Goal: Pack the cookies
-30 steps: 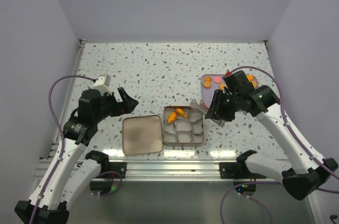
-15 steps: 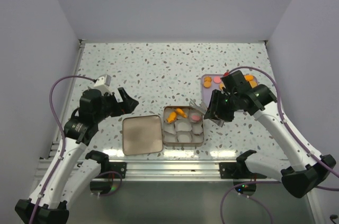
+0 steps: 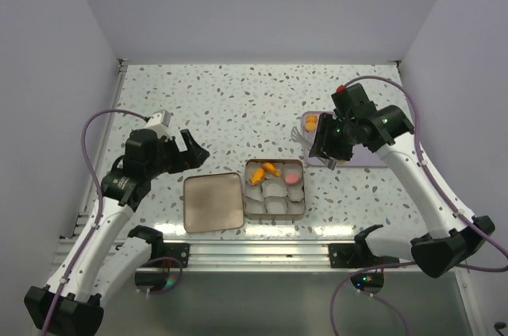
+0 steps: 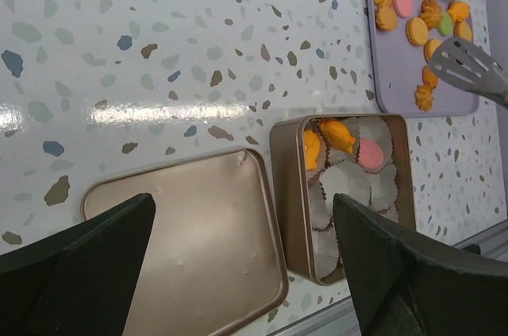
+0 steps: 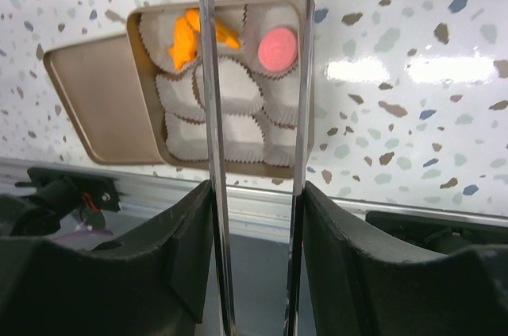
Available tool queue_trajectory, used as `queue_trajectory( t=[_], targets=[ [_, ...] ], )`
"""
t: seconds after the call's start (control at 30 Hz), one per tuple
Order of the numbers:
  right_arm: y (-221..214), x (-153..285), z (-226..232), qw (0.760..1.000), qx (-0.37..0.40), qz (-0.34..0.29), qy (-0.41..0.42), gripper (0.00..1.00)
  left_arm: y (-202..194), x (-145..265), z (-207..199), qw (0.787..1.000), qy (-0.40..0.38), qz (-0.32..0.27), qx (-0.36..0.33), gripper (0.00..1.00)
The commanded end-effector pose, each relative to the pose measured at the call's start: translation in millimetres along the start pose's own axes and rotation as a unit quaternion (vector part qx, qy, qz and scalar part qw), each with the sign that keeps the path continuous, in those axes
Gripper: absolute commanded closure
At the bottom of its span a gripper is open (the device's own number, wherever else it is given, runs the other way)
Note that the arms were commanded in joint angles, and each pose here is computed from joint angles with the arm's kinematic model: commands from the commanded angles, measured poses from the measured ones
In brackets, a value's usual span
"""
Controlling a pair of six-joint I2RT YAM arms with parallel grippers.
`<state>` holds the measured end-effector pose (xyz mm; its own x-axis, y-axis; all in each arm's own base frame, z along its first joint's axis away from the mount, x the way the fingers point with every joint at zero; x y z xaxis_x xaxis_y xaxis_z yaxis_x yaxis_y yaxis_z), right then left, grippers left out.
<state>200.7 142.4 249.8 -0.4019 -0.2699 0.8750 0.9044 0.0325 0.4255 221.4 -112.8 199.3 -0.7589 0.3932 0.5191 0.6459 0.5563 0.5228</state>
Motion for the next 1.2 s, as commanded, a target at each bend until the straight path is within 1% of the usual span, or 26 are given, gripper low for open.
queue_trajectory(
  t=[0.0,0.1,0.13,0.2,0.23,0.33,0.47,0.7,0.9,1.17],
  targets=[
    [23.2,-1.7,-15.4,0.999,0.013,-0.013,-0.036,0.52,22.6,4.7,-25.9,0.999,-0.035,-0.031,-0.018,0.00],
    [38.2,-10.5,-24.8,0.999,0.004,-0.014,-0.047,0.53,24.7,4.3,-27.8,0.999,-0.036,-0.031,-0.022,0.00],
    [43.4,-21.9,-26.2,0.999,0.002,-0.004,-0.052,0.53,25.7,2.9,-28.1,0.999,-0.034,-0.029,-0.023,0.00],
    [56.1,-27.7,-28.3,0.998,0.004,-0.010,-0.062,0.54,27.6,0.5,-29.2,0.999,-0.033,-0.027,-0.029,0.00],
    [60.8,-39.5,-28.8,0.998,0.004,0.002,-0.067,0.54,28.0,-0.5,-29.3,0.999,-0.031,-0.025,-0.030,0.00],
    [78.6,-47.1,-29.0,0.997,0.005,-0.008,-0.076,0.54,33.0,-3.5,-32.6,0.998,-0.030,-0.024,-0.040,0.00],
    [95.1,-63.3,-35.6,0.995,0.007,-0.002,-0.099,0.54,38.6,-6.4,-36.5,0.998,-0.028,-0.023,-0.055,0.00],
    [104.4,-76.2,-46.2,0.993,-0.002,0.010,-0.114,0.54,43.7,-9.3,-35.5,0.997,-0.017,-0.021,-0.077,0.00],
    [104.9,-88.9,-44.4,0.994,-0.001,0.024,-0.107,0.54,40.7,-18.7,-32.8,0.997,-0.015,-0.010,-0.075,0.00],
    [102.6,-102.7,-53.0,0.991,0.000,0.044,-0.123,0.54,39.8,-27.6,-30.9,0.997,-0.014,-0.004,-0.077,0.00]
  ],
)
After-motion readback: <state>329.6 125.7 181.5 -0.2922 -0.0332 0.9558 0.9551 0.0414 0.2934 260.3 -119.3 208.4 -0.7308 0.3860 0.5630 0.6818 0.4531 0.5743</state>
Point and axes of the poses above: each gripper's point midway between its finger pads, its own x axis back along the fingers, its own z axis along the line the jaws close on, y = z × x, the point moved 2 cm from there along x, back along the fingers, and after that the axes turned 15 degrees about x, right-handed, at the moved point
